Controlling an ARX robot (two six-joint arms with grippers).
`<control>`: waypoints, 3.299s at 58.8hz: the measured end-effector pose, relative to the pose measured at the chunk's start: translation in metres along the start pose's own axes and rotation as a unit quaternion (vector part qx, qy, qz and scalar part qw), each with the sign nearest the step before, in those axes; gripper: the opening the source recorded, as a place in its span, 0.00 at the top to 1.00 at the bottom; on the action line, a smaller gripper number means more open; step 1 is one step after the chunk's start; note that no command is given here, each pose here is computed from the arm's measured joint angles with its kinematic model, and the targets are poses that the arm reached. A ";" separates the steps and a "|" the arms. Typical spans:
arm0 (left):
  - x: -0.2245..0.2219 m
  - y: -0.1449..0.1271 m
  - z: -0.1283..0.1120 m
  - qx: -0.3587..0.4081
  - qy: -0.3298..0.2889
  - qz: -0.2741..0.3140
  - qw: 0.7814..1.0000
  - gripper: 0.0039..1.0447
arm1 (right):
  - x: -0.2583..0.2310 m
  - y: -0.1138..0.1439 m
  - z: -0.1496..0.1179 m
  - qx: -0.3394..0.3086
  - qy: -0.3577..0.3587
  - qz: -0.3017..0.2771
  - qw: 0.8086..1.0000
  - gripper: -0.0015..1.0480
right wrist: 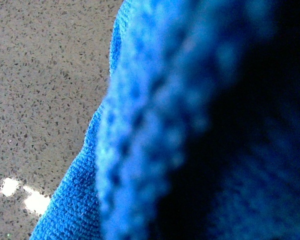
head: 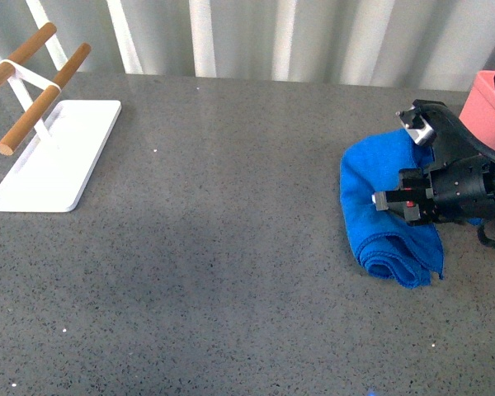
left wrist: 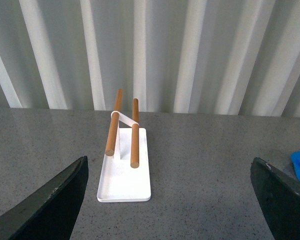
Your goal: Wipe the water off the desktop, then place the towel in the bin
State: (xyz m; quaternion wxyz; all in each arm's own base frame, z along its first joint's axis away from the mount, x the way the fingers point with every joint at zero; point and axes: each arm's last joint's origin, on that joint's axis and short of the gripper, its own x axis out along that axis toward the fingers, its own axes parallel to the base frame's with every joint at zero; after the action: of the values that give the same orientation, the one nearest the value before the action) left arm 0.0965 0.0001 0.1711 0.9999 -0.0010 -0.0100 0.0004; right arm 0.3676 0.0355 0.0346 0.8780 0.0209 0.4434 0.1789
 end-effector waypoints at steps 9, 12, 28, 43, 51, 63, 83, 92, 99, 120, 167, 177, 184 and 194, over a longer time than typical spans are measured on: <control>0.000 0.000 0.000 0.000 0.000 0.000 1.000 0.06 | -0.004 -0.015 0.002 -0.003 -0.002 -0.027 1.000 0.97; 0.000 0.000 0.000 0.000 0.000 0.000 1.000 0.06 | -0.006 -0.021 0.005 -0.007 -0.005 -0.043 0.999 0.97; 0.000 0.000 0.000 0.000 0.000 0.000 1.000 0.06 | 0.003 -0.040 0.027 -0.022 -0.015 -0.084 0.996 0.97; 0.000 0.000 0.000 0.000 0.000 0.000 1.000 0.06 | 0.034 -0.033 0.057 -0.053 -0.032 -0.065 0.996 0.97; 0.000 0.000 0.000 0.000 0.000 0.000 1.000 0.06 | 0.050 -0.022 0.072 -0.070 -0.036 -0.049 0.996 0.97; 0.000 0.000 0.000 0.000 0.000 0.000 1.000 0.06 | 0.074 0.008 0.092 -0.108 -0.038 -0.012 0.993 0.97; 0.000 0.000 0.000 0.000 0.000 0.000 1.000 0.06 | 0.087 0.085 0.080 -0.189 -0.018 0.096 0.977 0.97; 0.000 0.000 0.000 0.000 0.000 0.000 1.000 0.06 | 0.060 0.097 0.049 -0.245 0.014 0.142 0.959 0.97; 0.000 0.000 0.000 0.000 0.000 0.000 1.000 0.06 | 0.036 0.092 0.025 -0.271 0.034 0.154 0.950 0.97; 0.000 0.000 0.000 0.000 0.000 0.000 1.000 0.06 | -0.037 0.025 0.002 -0.277 0.041 0.100 0.955 0.97; 0.000 0.000 0.000 0.000 0.000 0.000 1.000 0.06 | -0.228 -0.051 0.164 -0.265 -0.195 -0.108 0.938 0.97; 0.000 0.000 0.000 0.000 0.000 0.000 1.000 0.06 | -0.271 -0.087 0.161 -0.233 -0.213 -0.163 0.935 0.97; 0.000 0.000 0.000 0.000 0.000 0.000 1.000 0.06 | -0.287 -0.106 0.146 -0.214 -0.215 -0.177 0.936 0.97; 0.000 0.000 0.000 0.000 0.000 0.000 1.000 0.06 | -0.280 -0.129 0.114 -0.179 -0.190 -0.181 0.948 0.97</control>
State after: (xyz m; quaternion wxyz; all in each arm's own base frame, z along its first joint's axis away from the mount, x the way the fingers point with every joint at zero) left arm 0.0965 0.0001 0.1711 0.9999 -0.0010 -0.0100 0.0004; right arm 0.3427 -0.1643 0.2945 0.9528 -0.1840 0.2256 0.0863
